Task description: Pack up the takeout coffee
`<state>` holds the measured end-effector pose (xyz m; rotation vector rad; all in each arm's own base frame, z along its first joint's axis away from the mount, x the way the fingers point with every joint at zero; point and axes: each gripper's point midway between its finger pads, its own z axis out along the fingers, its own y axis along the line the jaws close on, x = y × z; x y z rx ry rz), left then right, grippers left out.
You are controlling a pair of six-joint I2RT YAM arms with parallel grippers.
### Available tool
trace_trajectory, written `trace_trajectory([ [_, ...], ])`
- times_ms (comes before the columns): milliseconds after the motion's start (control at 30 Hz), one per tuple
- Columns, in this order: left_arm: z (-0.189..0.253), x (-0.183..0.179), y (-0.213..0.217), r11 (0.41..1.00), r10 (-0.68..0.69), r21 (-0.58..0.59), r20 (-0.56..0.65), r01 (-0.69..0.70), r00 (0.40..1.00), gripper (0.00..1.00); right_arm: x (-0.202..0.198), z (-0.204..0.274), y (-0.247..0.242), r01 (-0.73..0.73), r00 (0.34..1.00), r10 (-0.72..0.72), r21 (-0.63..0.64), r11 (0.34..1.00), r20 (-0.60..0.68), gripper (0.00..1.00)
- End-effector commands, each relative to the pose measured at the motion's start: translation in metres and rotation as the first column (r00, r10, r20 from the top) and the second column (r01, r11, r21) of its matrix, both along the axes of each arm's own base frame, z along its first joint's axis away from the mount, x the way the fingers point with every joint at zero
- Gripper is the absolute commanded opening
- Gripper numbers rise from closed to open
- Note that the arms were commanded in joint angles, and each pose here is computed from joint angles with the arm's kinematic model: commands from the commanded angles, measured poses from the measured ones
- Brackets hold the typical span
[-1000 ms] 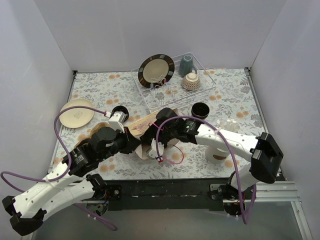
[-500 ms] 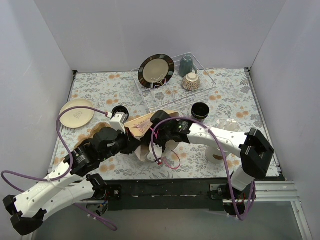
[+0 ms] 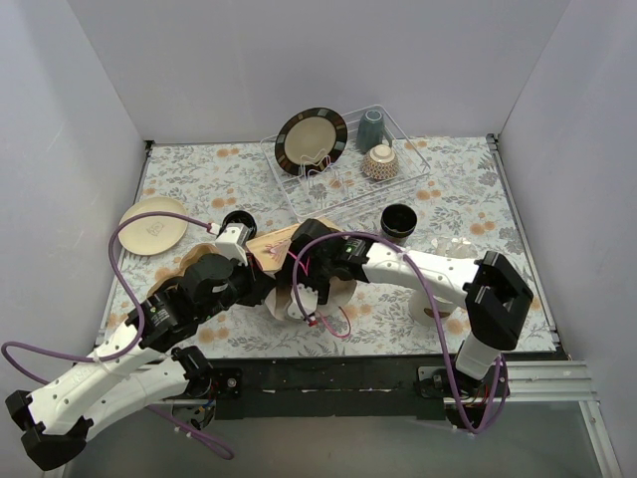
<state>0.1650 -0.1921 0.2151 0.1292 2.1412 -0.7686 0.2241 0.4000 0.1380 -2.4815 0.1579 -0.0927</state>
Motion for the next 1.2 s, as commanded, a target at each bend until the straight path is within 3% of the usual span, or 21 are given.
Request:
trace_trajectory([
  [0,0.028,-0.009,-0.021,0.989,-0.086,-0.115,0.029,0.089,0.996,0.00,0.012,-0.006,0.009,0.020,0.999,-0.019,-0.012,1.000,0.051,0.79],
  [200,0.033,-0.008,-0.022,0.989,-0.087,-0.117,0.038,0.090,0.996,0.00,0.009,-0.018,0.003,0.037,0.999,-0.037,-0.028,0.999,0.024,0.69],
  [267,0.033,-0.007,-0.022,0.989,-0.086,-0.114,0.040,0.090,0.995,0.00,0.011,-0.018,0.004,0.044,0.999,-0.043,-0.031,0.999,0.027,0.61],
  [533,0.034,-0.008,-0.021,0.989,-0.084,-0.115,0.039,0.088,0.996,0.00,0.013,-0.014,0.008,0.058,0.998,-0.058,-0.015,0.998,0.022,0.43],
  [1167,0.012,-0.004,-0.007,0.999,-0.037,-0.026,0.012,0.038,0.999,0.00,0.005,0.034,0.010,0.071,0.997,-0.072,0.037,0.997,0.023,0.38],
])
